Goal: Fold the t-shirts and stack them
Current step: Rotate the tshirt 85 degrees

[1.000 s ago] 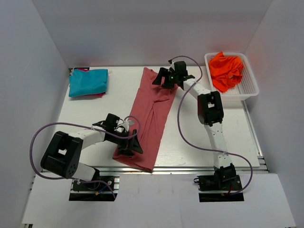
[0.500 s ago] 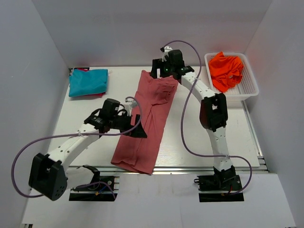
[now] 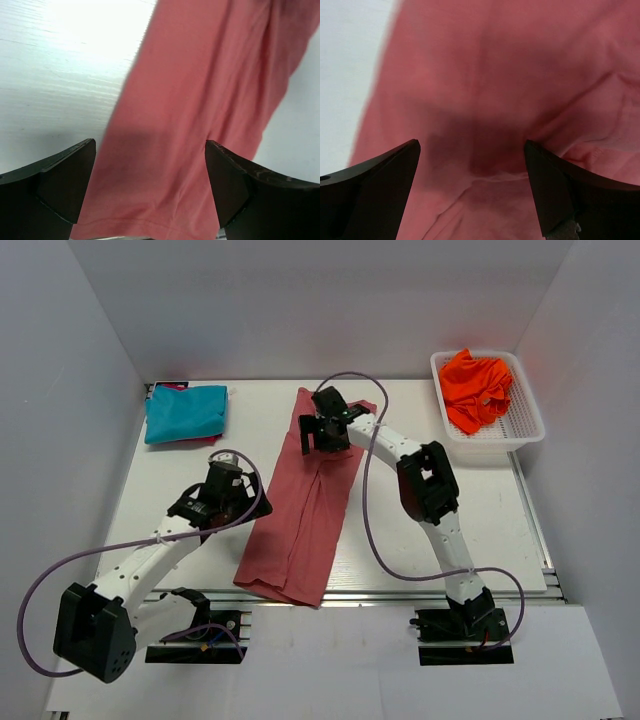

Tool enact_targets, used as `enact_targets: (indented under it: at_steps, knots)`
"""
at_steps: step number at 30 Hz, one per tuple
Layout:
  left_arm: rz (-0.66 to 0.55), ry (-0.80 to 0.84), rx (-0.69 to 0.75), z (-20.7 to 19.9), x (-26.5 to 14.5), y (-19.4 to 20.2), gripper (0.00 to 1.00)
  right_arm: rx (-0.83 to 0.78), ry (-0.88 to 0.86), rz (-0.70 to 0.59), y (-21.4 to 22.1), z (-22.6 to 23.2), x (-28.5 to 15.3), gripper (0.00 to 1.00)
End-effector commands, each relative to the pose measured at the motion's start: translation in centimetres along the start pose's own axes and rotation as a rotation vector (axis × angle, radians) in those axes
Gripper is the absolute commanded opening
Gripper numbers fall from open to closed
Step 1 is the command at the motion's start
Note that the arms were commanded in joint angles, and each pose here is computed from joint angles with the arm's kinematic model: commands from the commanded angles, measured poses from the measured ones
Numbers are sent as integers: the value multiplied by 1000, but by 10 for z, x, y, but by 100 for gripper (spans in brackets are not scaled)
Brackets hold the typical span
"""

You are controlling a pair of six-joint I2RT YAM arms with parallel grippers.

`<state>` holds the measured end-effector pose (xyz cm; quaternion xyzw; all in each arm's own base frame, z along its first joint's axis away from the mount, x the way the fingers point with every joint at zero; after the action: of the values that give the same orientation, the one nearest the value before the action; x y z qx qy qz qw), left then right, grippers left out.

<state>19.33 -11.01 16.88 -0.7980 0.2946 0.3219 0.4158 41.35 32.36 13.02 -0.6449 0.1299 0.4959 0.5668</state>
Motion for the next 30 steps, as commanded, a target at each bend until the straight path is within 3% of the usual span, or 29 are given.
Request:
enact_targets:
  at_steps: [1, 9, 13, 15, 19, 22, 23, 27, 28, 30]
  knots:
    - [-47, -55, -36, 1, 5, -7, 100, 121, 162, 44, 5, -30, 5, 90]
    - [-4, 0, 4, -1, 6, -3, 100, 182, 166, 155, 32, -74, 63, 90]
    - [26, 54, 64, -1, 6, 1, 100, 216, 144, 120, 21, -110, 72, 90]
    - [47, 117, 124, -6, 8, 1, 100, 174, 52, -1, -1, -122, 71, 90]
    - [131, 155, 189, -12, 17, 4, 100, 45, 4, -244, -55, -131, 44, 90]
    - [169, 76, 203, -7, 28, 10, 100, -44, -3, -324, -78, -125, 22, 90]
    - [177, 68, 192, -6, 30, 11, 100, -79, -17, -364, -91, -117, -5, 90]
    - [225, 76, 167, 8, 41, 30, 100, -95, -85, -367, -86, -98, -57, 90]
    - [215, 107, 167, 6, 42, 31, 100, -92, -95, -345, -71, -91, -84, 90]
    - [221, 104, 158, 14, 46, 36, 100, -78, -107, -289, -53, -81, -94, 90]
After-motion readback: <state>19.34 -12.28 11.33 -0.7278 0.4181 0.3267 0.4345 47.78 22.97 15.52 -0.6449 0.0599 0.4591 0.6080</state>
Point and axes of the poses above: each gripper's point midway between its finger pads, its own x axis out along the fingers, its own z axis along the line the jaws close on, y = z × x, the point moved 9 cm from there along -x, back along the fingers, and after that the axes turned 11 degrees about -x, right-handed, at the moved point
